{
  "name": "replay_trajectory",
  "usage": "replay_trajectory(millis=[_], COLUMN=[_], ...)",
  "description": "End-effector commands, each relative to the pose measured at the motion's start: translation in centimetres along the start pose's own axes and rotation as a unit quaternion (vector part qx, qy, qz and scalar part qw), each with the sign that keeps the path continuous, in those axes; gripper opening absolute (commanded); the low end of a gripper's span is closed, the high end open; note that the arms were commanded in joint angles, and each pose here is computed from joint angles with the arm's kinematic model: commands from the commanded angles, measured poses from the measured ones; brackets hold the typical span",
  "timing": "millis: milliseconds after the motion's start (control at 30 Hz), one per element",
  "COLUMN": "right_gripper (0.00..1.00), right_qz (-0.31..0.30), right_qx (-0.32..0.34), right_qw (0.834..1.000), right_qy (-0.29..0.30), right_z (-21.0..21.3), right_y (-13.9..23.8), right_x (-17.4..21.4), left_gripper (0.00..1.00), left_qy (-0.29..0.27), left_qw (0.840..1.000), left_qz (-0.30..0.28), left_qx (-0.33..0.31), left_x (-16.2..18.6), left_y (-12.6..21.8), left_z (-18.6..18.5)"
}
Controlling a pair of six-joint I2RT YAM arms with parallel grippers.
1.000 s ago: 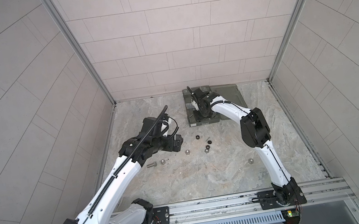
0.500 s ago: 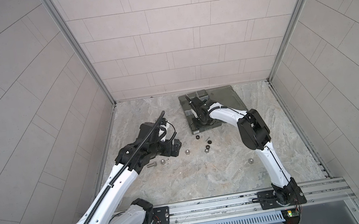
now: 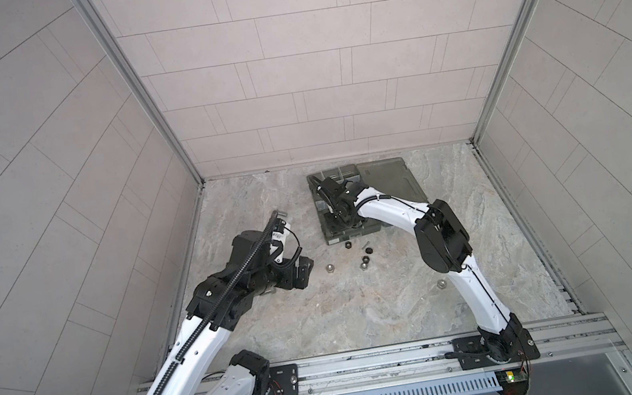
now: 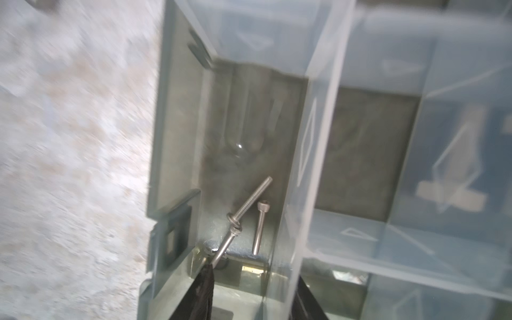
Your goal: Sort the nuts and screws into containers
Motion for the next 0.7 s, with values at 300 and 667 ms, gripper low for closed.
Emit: replay_trajectory(millis=[300, 667], right_gripper=[0.53, 0.56], right_qz=[-0.023, -0.014], right_qx=[0.044, 0.037], right_qw=[0.998, 0.999], right_qy=[0.029, 0.014], right_z=[0.2, -3.5], right_y=[4.7, 8.1], right_x=[0.1, 6.7], left_gripper=[1.0, 1.0], left_qy=[-0.004, 0.009], left_qw=[1.0, 1.0], left_qz=[0.009, 0.01], left_qx=[-0.001, 0.015], left_x=[0.1, -1.5], left_y=[-0.2, -2.1], left_z=[0.0, -0.2])
Point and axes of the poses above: each gripper's point midway between its finger pads, its own y axis back along the fingers, its own z axis along the line the jaws close on, x = y × z, the point moved 9 cm from there along y, back along the fingers, and after that the axes turned 5 degrees about -y, right-handed, at the moved point
